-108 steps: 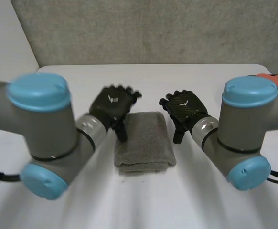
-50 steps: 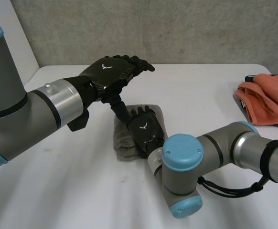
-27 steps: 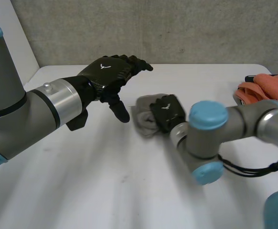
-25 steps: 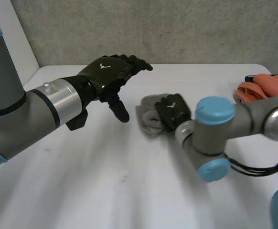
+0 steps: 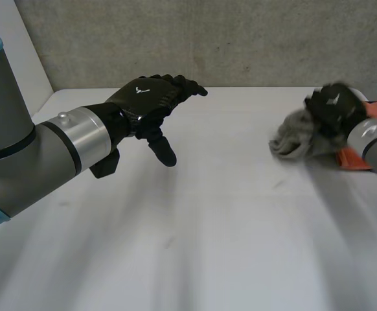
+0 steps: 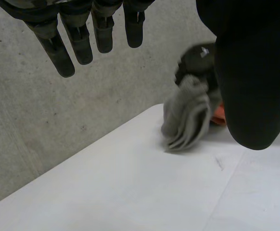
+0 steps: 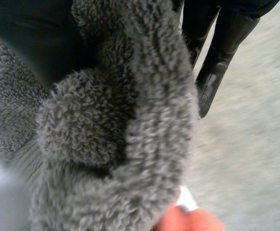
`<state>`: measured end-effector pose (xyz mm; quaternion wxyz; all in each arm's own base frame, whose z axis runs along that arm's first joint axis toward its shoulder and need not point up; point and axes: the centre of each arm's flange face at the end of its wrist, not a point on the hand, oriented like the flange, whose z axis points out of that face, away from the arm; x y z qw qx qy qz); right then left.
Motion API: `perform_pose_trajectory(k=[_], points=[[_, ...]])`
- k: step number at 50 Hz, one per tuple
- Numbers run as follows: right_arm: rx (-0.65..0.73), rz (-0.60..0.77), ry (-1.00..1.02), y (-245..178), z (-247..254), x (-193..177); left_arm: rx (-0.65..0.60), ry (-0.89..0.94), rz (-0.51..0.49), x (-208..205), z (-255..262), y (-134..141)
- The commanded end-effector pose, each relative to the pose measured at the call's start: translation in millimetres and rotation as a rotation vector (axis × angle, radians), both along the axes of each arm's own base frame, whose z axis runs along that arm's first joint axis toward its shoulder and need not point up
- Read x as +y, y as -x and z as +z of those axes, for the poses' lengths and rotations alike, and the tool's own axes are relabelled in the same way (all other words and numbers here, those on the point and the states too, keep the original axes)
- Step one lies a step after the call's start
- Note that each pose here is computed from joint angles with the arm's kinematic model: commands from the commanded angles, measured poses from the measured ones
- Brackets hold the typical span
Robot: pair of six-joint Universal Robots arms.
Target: Fold the laundry.
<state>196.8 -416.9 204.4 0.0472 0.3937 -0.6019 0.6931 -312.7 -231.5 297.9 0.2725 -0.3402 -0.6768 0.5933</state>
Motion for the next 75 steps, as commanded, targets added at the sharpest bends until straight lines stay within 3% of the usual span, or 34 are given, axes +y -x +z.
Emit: perform_pose_trajectory(k=[1,8,19,30,43,52,57,59,62,67,72,75], points=[[-0.182,-0.045,0.294,28.3,74.1,-44.5,0.006,0.006,0.005,-2.1,2.3,-0.9],[-0.296,-0.057,0.429,69.5,113.6,-71.0,0.013,0.02,-0.001,-0.7,5.2,1.3],[-0.243,-0.054,0.298,121.3,53.9,-95.5,0.051,0.013,0.001,0.3,11.3,1.5],[-0.108,-0.02,0.086,167.9,-35.6,-74.9,0.049,-0.003,0.005,0.0,7.6,0.9],[-0.061,0.021,0.027,180.8,-25.6,-59.4,0.068,-0.002,-0.001,1.5,12.6,2.7],[-0.093,-0.029,-0.059,188.5,-19.6,-53.5,0.084,-0.015,-0.015,5.8,14.0,6.2],[-0.022,-0.176,-0.058,199.9,-5.0,-51.0,0.081,-0.024,-0.021,7.5,12.1,6.8],[0.02,-0.323,-0.073,214.5,3.0,-48.1,0.076,-0.027,-0.03,10.5,10.3,8.3],[0.075,-0.439,-0.097,223.5,10.6,-41.3,0.072,-0.03,-0.055,18.0,8.9,13.4],[0.24,-0.608,-0.099,233.1,32.2,-29.2,0.062,-0.039,-0.075,25.4,5.1,16.5],[0.264,-0.767,0.014,244.8,69.0,-27.6,0.068,-0.032,-0.081,29.6,8.6,16.5],[0.211,-0.774,0.143,232.4,91.3,-33.2,0.072,-0.027,-0.089,32.8,10.8,17.5]])
